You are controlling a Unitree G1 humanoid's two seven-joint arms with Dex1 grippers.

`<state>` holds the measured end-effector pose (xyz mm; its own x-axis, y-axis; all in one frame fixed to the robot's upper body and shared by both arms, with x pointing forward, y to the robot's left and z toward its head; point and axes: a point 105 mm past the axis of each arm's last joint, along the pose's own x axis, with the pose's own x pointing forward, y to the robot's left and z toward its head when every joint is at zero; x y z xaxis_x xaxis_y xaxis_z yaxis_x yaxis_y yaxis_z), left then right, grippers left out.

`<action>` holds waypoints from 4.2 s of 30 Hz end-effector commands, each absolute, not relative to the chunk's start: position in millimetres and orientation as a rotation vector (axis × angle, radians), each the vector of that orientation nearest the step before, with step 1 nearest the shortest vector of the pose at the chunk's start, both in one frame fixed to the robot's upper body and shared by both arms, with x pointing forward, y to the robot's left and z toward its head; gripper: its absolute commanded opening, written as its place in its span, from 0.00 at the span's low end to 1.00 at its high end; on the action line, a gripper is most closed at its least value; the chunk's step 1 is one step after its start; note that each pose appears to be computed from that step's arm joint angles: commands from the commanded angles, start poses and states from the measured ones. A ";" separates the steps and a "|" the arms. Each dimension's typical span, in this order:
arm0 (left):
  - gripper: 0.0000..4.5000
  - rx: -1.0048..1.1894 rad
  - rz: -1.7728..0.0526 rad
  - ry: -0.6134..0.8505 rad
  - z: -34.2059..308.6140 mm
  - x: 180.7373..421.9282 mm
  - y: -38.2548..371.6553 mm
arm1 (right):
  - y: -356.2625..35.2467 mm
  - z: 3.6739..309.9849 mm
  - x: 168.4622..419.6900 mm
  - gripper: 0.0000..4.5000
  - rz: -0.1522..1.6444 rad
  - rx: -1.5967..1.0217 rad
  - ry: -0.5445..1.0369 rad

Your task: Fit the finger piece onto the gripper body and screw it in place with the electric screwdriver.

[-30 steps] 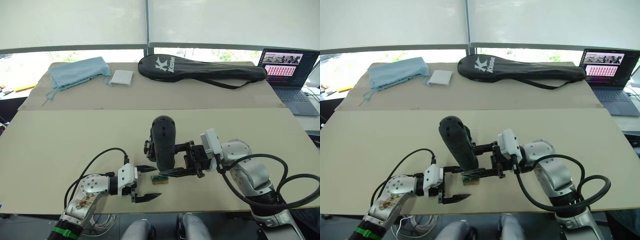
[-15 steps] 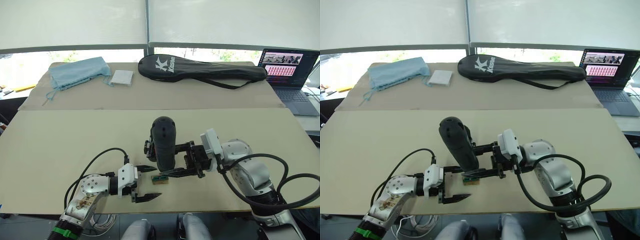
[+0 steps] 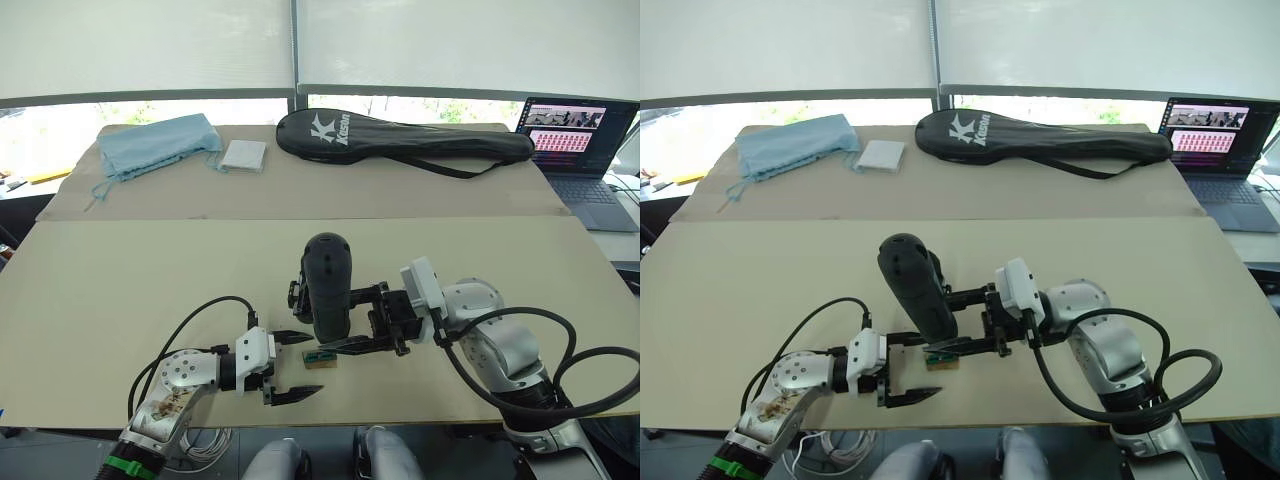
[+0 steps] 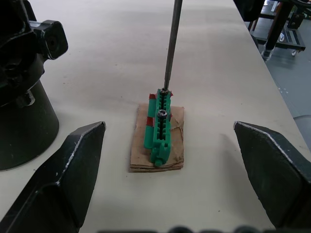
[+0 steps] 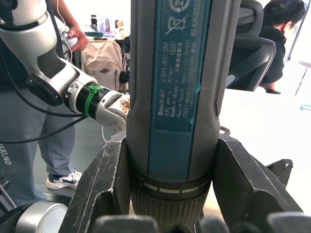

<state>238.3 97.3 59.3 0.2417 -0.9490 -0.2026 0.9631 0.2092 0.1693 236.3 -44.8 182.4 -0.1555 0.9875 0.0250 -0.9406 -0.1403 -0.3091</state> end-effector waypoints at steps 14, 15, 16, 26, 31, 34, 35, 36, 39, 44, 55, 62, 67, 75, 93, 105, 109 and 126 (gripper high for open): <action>1.00 0.274 -1.339 0.121 46.5 233.1 97.6 | -41.1 193.5 235.0 0.43 1.712 -0.234 -0.357; 1.00 0.274 -1.339 0.121 46.4 233.1 97.6 | -41.1 193.3 235.1 0.43 1.711 -0.234 -0.356; 1.00 0.274 -1.339 0.121 46.3 233.1 97.6 | -41.2 193.0 235.2 0.43 1.711 -0.235 -0.353; 1.00 0.272 -1.333 0.118 46.4 234.7 97.1 | -39.3 190.6 237.2 0.43 1.707 -0.234 -0.342; 1.00 0.272 -1.331 0.118 46.1 234.8 97.2 | -38.9 190.3 237.1 0.43 1.705 -0.230 -0.341; 1.00 0.271 -1.330 0.117 46.2 235.2 97.2 | -38.7 190.3 236.9 0.43 1.704 -0.226 -0.341; 1.00 0.270 -1.329 0.117 46.3 235.3 97.1 | -38.6 190.5 236.7 0.43 1.704 -0.224 -0.340; 1.00 0.270 -1.329 0.116 46.4 235.8 97.1 | -38.6 190.6 236.9 0.43 1.704 -0.221 -0.339; 1.00 0.269 -1.327 0.113 46.7 236.1 97.0 | -38.9 192.5 235.0 0.43 1.713 -0.199 -0.341; 1.00 0.264 -1.326 0.107 47.5 236.2 97.5 | -41.0 195.1 234.1 0.43 1.720 -0.184 -0.341; 1.00 0.254 -1.320 0.078 54.4 236.8 98.6 | -43.4 205.1 233.2 0.43 1.723 -0.170 -0.361; 1.00 0.245 -1.310 0.043 65.3 239.7 104.2 | -44.4 212.8 232.4 0.43 1.724 -0.183 -0.384; 1.00 0.236 -1.309 0.002 77.7 239.8 109.5 | -44.4 221.1 229.7 0.43 1.731 -0.185 -0.402; 1.00 0.191 -1.293 -0.076 101.7 233.5 125.3 | -47.2 240.3 227.5 0.43 1.717 -0.162 -0.437; 1.00 0.111 -1.203 -0.113 146.8 231.1 163.2 | -64.6 276.1 232.1 0.43 1.645 -0.176 -0.468; 1.00 0.084 -1.166 -0.105 162.9 241.2 181.4 | -78.2 295.6 247.6 0.43 1.567 -0.176 -0.497; 1.00 0.097 -1.150 -0.138 169.7 252.1 178.1 | -78.5 305.5 255.9 0.43 1.549 -0.166 -0.523; 1.00 0.133 -1.174 -0.152 164.8 269.9 159.0 | -44.8 320.0 267.3 0.43 1.592 -0.085 -0.596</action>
<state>270.1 160.4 159.1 0.3884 -0.9204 0.0451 0.9085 0.3907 0.1481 273.7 -46.6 304.2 -0.1001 0.9566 0.2737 -0.9382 0.0008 -0.3461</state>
